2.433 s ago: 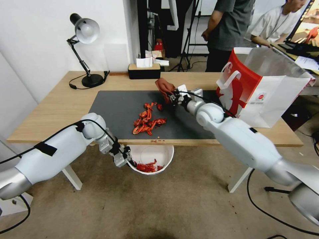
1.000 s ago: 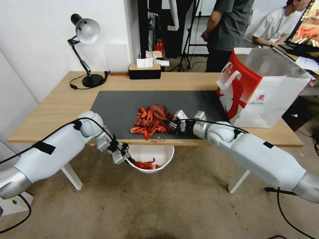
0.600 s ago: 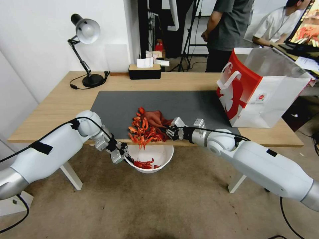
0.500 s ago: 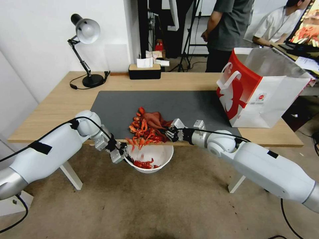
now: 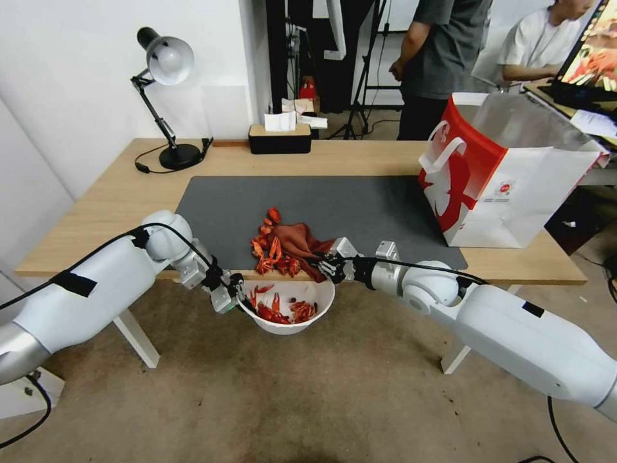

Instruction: Sweep shrimp from table into container with towel, then put container into takeout bag.

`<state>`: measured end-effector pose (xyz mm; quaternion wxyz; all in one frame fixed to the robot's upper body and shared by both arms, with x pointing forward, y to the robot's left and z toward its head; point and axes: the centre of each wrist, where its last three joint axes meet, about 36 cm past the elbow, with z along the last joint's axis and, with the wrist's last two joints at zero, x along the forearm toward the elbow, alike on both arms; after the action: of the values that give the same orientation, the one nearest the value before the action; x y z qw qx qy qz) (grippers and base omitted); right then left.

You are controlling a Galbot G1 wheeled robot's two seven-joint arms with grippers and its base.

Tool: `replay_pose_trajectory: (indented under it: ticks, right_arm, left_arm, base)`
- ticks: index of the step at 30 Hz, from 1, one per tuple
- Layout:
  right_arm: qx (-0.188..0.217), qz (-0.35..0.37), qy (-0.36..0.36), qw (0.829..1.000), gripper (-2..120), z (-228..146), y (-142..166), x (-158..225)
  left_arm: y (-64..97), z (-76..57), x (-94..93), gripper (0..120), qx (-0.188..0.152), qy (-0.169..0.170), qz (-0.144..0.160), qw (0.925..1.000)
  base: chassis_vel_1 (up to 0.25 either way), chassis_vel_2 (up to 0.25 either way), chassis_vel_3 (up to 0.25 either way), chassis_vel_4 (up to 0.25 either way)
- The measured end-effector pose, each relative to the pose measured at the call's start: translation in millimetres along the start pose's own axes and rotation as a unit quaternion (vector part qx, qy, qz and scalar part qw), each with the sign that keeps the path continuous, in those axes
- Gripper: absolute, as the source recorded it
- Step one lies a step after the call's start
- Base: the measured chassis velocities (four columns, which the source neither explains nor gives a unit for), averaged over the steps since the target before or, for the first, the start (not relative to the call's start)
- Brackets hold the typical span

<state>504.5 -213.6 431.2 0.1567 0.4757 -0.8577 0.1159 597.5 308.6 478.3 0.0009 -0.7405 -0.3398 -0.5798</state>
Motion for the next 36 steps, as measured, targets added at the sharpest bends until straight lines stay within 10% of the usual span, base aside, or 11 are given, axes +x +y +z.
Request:
replay_pose_trajectory:
  ticks: [36]
  right_arm:
    - [-0.007,-0.017,-0.012,1.0,6,4.7,30.3,21.4]
  left_arm:
    - [-4.8,1.8,7.2,0,0.004,0.007,0.005,1.0]
  base:
    - [0.0,0.0,0.0,0.0]
